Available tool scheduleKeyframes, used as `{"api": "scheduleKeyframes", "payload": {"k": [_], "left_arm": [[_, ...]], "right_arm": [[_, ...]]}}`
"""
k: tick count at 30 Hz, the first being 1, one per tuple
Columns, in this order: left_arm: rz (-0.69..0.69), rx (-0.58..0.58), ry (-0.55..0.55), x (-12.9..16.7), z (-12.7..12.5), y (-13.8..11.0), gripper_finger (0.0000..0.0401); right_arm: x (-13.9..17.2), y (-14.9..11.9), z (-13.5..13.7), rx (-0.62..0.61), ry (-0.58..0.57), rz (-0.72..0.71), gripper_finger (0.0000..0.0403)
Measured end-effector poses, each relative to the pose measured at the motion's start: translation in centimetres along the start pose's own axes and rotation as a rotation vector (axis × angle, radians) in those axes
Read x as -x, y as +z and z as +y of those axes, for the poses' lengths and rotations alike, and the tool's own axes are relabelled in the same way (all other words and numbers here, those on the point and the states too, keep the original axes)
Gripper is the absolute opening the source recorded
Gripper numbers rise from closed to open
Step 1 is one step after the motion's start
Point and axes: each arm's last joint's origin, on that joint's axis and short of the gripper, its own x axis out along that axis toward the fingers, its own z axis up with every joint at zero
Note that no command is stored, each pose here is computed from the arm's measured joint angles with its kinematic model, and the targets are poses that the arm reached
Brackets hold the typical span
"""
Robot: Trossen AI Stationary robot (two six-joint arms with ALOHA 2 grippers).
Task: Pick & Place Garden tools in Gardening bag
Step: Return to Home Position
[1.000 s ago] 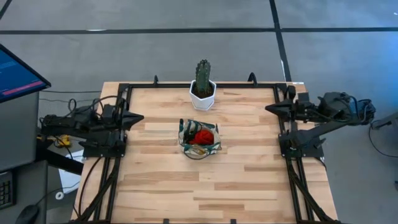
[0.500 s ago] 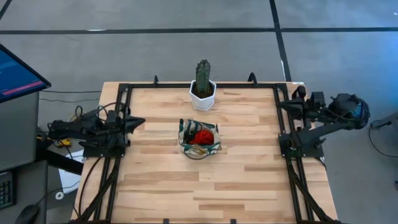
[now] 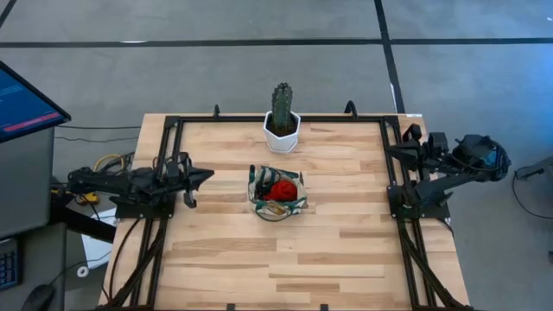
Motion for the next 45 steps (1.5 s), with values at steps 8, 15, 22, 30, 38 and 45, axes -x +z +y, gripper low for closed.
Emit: {"api": "scheduleKeyframes", "payload": {"k": [8,15,22,30,38,45], "left_arm": [[0.016,-0.042,-0.248,0.0,-0.7,-0.1,0.0002],[0.116,-0.080,-0.371,0.2,-1.0,-1.1,0.0002],[0.168,-0.097,-0.384,0.1,-1.1,-1.6,0.0002],[0.238,-0.066,-0.375,-0.2,-1.2,-2.1,0.0002],[0.282,-0.078,-0.369,-0.4,-1.2,-2.6,0.0002],[0.293,-0.082,-0.366,-0.5,-1.3,-2.7,0.0002]], "right_arm": [[0.0,0.0,0.2,-0.003,0.060,0.008,0.0000],[0.0,-0.1,0.2,-0.001,0.069,0.013,0.0000],[0.1,-0.4,0.2,0.011,0.078,0.041,0.0000],[0.1,-0.7,0.1,0.025,0.076,0.073,0.0000],[-0.2,-1.2,0.2,0.039,0.089,0.063,0.0000],[-0.5,-4.2,0.6,0.071,0.285,0.015,0.0000]]}}
